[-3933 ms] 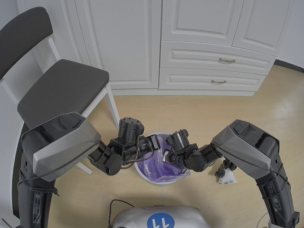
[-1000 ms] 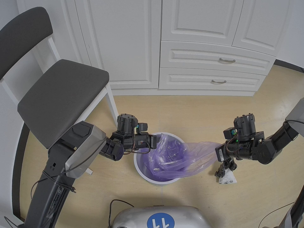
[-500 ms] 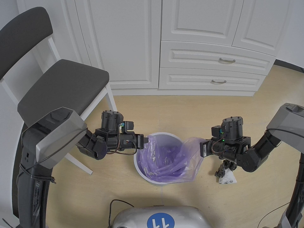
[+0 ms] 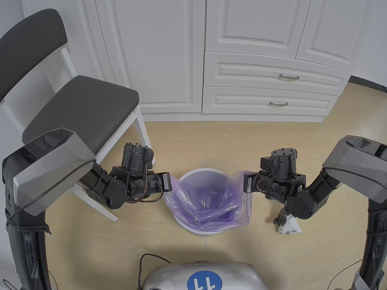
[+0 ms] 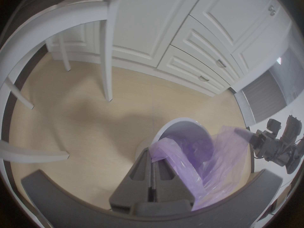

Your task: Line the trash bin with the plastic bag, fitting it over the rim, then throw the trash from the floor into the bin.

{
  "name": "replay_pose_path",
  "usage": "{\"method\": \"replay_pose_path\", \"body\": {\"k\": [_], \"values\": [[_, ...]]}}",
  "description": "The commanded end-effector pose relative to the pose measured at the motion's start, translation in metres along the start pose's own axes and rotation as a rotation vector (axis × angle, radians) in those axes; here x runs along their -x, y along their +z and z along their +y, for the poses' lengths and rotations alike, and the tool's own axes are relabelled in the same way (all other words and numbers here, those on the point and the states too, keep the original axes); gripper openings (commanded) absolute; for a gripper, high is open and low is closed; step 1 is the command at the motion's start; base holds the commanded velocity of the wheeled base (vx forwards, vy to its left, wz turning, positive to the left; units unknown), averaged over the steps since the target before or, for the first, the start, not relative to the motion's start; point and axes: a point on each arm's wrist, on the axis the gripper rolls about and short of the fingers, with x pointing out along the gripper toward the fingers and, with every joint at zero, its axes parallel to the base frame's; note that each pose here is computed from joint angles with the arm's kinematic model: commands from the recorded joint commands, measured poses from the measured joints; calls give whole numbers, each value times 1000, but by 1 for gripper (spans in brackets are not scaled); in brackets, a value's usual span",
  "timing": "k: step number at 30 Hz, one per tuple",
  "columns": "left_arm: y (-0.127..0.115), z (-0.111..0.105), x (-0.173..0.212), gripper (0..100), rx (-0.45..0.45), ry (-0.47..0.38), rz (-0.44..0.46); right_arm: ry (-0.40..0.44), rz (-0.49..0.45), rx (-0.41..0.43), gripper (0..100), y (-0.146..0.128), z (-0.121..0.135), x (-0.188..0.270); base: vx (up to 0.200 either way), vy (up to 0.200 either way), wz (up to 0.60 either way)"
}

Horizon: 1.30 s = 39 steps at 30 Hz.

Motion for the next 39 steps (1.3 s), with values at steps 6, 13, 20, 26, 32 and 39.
{"method": "replay_pose_path", "body": {"k": [6,13,20,26,32,39], "values": [[-19,3,0,0,27,53,37,-63,-49,-23,0,12,-17,-6,0,0,0],[-9,29,1,0,64,92,21,-173,11,74,0,25,-47,14,0,0,0],[-13,30,1,0,56,85,42,-179,137,136,0,23,-47,42,0,0,0],[-13,37,6,0,21,100,52,-151,245,296,0,-3,-45,52,0,0,0],[-18,46,14,0,-37,90,81,-120,299,353,0,-16,-40,58,0,0,0],[-23,63,33,0,-117,5,147,-86,352,461,0,-28,-40,67,0,0,0]]}}
